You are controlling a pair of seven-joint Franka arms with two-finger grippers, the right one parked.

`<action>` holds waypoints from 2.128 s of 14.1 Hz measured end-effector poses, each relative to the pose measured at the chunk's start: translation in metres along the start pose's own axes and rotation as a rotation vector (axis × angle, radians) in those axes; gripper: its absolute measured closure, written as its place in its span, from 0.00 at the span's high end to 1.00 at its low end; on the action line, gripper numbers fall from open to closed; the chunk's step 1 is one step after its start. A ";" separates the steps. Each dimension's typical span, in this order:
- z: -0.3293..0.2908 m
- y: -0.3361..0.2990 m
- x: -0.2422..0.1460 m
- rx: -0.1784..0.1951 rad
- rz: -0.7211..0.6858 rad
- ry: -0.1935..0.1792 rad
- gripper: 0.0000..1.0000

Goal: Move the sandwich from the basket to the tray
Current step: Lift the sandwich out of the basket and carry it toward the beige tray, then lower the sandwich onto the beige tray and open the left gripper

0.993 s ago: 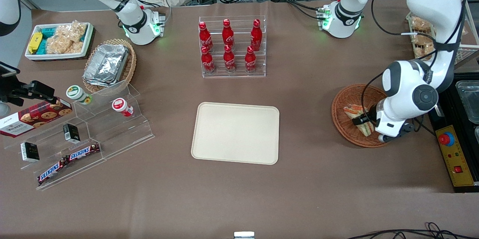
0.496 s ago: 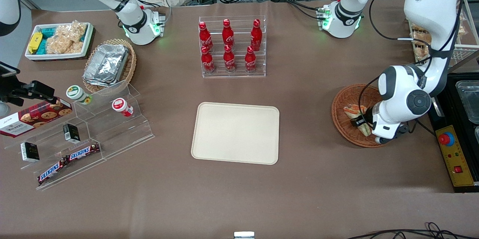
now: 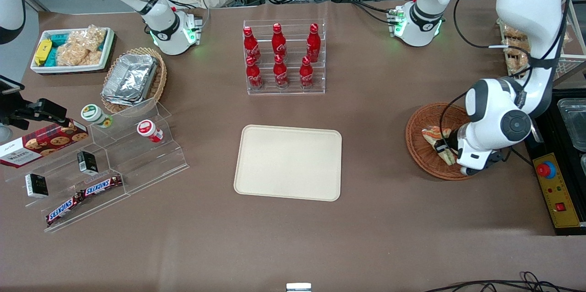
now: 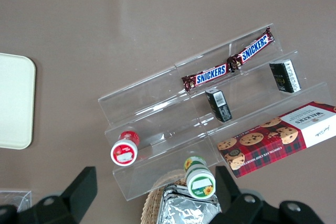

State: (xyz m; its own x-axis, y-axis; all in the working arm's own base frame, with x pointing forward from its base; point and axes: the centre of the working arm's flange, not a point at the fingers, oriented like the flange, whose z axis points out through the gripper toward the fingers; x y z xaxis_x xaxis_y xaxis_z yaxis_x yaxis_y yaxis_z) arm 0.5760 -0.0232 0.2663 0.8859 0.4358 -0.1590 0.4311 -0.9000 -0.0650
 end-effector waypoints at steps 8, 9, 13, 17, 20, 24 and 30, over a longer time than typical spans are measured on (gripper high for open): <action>-0.231 0.022 -0.006 -0.006 0.032 0.045 0.15; -0.235 0.029 -0.010 -0.010 0.046 0.048 0.15; -0.209 0.096 -0.037 -0.025 0.175 0.022 0.15; -0.165 0.190 -0.075 -0.068 0.331 0.050 0.15; -0.133 0.245 -0.105 -0.097 0.420 0.082 0.15; -0.064 0.298 -0.142 -0.013 0.522 0.103 0.15; 0.018 0.341 -0.167 0.001 0.576 0.096 0.15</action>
State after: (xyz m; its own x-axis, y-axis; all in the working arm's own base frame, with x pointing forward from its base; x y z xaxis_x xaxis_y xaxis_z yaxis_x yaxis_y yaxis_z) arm 0.5720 -0.4031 0.2531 0.9890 -0.1249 -0.0789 -0.1250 -0.9922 0.0044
